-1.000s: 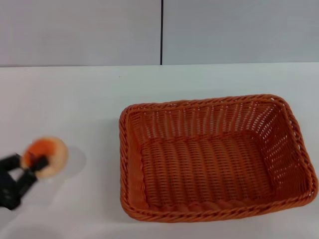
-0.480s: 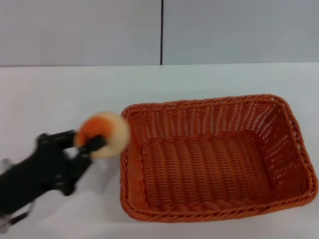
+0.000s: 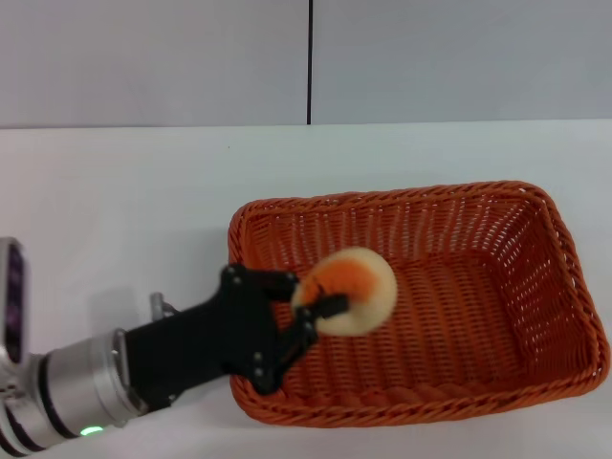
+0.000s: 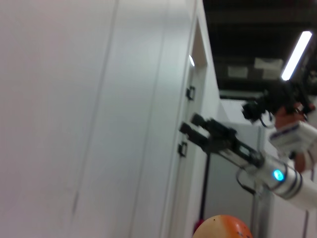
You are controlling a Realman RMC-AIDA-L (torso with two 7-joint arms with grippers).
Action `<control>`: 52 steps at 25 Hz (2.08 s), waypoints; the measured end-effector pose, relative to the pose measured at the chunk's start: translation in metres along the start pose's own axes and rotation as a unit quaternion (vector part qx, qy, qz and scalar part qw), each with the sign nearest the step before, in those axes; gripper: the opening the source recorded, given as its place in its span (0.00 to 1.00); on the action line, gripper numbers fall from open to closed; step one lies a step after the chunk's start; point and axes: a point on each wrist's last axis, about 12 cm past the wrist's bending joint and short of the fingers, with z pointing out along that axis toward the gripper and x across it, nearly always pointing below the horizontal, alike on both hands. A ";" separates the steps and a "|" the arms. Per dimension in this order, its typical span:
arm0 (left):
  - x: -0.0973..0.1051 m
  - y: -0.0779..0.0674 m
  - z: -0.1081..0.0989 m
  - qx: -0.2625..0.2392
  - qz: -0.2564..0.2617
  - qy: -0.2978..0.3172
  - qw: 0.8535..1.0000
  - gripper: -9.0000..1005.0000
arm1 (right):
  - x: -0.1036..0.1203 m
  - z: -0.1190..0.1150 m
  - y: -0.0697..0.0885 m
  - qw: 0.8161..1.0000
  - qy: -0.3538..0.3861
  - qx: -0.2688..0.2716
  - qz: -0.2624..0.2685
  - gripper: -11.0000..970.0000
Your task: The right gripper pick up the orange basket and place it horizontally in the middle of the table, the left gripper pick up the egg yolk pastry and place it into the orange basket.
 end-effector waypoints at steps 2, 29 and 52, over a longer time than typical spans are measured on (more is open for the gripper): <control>0.002 0.000 0.002 0.004 0.001 0.008 1.000 0.08 | 0.000 -0.001 0.000 1.000 0.000 0.001 0.000 0.63; 0.000 -0.002 -0.026 -0.012 -0.022 0.025 0.999 0.64 | 0.000 -0.003 -0.002 1.000 0.000 0.011 -0.006 0.63; -0.023 -0.073 -0.200 -0.453 0.040 -0.072 0.888 0.74 | 0.029 -0.017 -0.007 0.996 -0.034 0.079 -0.003 0.63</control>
